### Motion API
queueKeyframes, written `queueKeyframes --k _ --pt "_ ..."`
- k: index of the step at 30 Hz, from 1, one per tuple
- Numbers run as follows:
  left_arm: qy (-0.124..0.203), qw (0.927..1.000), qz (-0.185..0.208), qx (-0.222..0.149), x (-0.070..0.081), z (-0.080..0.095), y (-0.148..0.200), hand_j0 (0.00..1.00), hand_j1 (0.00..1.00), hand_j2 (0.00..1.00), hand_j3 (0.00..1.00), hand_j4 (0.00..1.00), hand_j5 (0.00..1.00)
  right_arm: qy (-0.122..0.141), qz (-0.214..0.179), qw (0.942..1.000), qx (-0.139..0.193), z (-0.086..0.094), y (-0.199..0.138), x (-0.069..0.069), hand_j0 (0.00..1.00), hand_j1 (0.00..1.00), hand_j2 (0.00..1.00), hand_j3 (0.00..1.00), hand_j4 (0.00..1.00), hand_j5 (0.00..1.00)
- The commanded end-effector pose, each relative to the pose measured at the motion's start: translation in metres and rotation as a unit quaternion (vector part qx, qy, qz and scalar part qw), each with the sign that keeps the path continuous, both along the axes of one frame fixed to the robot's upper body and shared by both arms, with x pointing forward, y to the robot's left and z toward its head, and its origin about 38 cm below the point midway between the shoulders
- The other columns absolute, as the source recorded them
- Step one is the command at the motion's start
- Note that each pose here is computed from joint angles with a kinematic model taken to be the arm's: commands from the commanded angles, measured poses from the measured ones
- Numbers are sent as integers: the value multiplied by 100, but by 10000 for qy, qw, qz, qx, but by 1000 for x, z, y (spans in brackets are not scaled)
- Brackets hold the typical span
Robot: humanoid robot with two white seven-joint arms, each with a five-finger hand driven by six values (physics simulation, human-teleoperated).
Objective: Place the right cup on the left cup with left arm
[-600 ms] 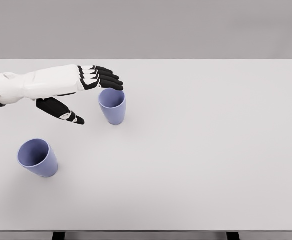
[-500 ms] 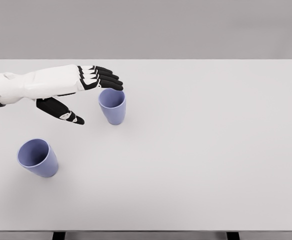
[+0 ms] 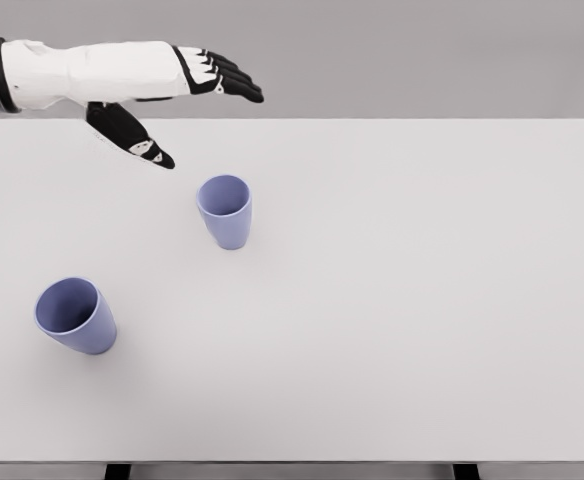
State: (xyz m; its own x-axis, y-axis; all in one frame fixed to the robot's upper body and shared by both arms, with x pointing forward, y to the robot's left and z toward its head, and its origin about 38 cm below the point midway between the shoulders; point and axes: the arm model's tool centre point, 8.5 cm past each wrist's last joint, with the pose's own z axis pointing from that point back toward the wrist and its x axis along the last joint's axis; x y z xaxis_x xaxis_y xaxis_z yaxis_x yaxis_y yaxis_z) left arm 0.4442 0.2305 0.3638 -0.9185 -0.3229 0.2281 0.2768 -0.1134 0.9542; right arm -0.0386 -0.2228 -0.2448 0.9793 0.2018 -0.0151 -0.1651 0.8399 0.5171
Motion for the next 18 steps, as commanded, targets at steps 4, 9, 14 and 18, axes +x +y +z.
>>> queueKeyframes --k 4,9,14,18 --pt "1413 9879 -56 636 -8 -85 1 100 100 100 100 100 100 0 10 10000 4 0 0 0 100 100 100 100 100 100" --pt "1144 9922 42 488 2 -62 3 100 100 100 100 100 100 0 10 10000 4 0 0 0 100 100 100 100 100 100" --pt "941 9952 101 250 5 -48 5 100 100 100 100 100 100 0 10 10000 4 0 0 0 100 100 100 100 100 100" --pt "941 9947 342 229 23 -48 10 100 100 100 100 100 100 0 10 10000 4 0 0 0 100 100 100 100 100 100"
